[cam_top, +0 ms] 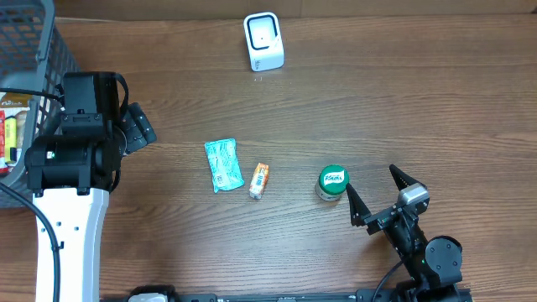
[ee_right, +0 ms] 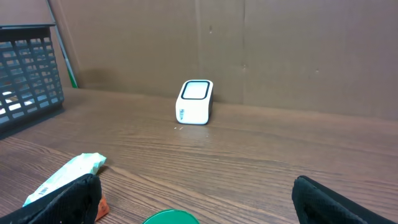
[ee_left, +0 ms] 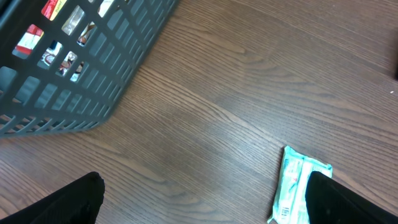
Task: Scan the item barcode
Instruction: 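Release the wipes pack and move the left gripper toward the basket, then reach the left gripper into the grey basket over the snacks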
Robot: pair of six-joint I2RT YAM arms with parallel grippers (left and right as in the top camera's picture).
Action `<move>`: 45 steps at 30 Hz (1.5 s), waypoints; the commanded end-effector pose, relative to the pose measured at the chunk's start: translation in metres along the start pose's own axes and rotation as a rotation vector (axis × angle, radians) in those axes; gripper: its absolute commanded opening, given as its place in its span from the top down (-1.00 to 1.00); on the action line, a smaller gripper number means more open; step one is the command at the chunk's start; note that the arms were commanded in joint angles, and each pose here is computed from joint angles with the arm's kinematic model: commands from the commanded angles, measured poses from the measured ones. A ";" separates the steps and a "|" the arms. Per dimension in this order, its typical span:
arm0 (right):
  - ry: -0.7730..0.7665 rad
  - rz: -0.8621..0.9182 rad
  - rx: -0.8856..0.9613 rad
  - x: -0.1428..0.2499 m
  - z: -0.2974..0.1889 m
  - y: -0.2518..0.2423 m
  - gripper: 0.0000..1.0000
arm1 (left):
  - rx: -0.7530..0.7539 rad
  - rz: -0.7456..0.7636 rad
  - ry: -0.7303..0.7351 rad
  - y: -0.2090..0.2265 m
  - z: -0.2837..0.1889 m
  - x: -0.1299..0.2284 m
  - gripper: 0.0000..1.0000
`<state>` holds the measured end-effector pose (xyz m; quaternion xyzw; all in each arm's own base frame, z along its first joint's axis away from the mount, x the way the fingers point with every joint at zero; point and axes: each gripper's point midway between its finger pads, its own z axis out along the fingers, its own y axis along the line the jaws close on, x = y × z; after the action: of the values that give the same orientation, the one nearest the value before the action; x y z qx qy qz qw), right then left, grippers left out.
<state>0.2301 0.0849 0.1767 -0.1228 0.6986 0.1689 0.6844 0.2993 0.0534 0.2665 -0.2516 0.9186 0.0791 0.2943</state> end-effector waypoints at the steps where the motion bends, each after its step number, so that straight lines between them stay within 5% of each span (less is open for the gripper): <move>1: -0.001 0.000 0.006 0.002 0.000 -0.001 -1.00 | 0.020 0.018 0.008 -0.001 0.000 0.003 -0.81; 45: -0.001 0.000 0.006 0.002 0.000 -0.001 -1.00 | 0.018 0.022 0.027 -0.001 0.004 0.009 -0.81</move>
<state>0.2301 0.0849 0.1766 -0.1228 0.6987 0.1689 0.6843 0.2988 0.0503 0.2646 -0.2478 0.9216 0.0714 0.2902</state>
